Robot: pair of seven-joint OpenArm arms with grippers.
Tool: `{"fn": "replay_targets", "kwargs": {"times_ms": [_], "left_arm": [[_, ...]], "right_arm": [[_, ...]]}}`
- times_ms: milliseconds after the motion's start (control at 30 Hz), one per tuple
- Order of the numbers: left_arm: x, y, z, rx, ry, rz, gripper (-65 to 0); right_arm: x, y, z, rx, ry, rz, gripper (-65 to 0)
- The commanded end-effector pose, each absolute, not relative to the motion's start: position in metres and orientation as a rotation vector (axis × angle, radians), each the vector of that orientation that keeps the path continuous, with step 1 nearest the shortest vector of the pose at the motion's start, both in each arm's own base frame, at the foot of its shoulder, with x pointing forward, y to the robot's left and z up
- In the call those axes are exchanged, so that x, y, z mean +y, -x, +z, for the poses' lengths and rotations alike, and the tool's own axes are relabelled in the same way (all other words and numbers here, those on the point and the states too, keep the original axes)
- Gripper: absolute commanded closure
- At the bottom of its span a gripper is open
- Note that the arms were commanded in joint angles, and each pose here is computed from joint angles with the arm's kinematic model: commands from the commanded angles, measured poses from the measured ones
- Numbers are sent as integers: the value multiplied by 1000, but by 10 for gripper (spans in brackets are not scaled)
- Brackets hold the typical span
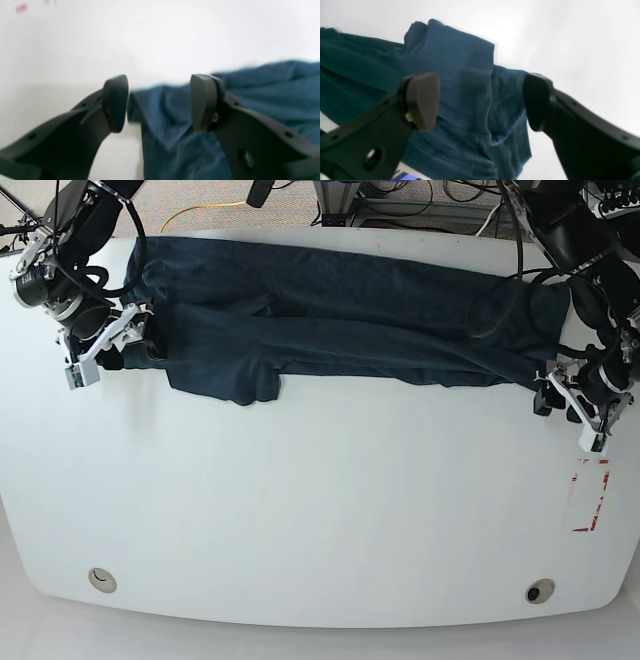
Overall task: Fold the T-shirt properly
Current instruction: 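Lift the hem with both grippers and fold it over toward the collar edge, then lay the folded hem down with both grippers and release it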
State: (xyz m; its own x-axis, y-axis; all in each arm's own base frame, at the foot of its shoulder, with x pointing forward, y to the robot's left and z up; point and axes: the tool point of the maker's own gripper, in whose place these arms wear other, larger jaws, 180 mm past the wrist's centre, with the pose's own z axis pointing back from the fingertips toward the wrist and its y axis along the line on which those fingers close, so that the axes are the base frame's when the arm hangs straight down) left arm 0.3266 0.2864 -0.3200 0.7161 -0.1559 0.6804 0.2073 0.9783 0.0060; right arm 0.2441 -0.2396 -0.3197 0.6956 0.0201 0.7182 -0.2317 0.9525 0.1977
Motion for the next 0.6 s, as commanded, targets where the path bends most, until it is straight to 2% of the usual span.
{"fn": "replay_targets", "kwargs": {"times_ms": [0,300,367,433,500,567], "left_arm": [[290,-335,-304,-798,54,-213,-360],[263,-321,-341,-676,103,-297,-358],[271,-313,-356,-619,78,-284,-358],[277,-307,-367,-572,58,-275,-358],[282,-301,-376,-534,44,-267,-358],[285,-292,-386,-498,39,-262,-358]], "right_arm": [[-238,-255,-306,-851,-289,156,-496],[-204,-262,-313,-827,-357,230,-487],[-203,-263,-324,-797,-348,212,-414],[-206,-267,-332,-774,-330,199,-319],[-207,-264,-343,-738,-326,180,-195],[-210,-262,-351,-711,-313,173,-108]]}}
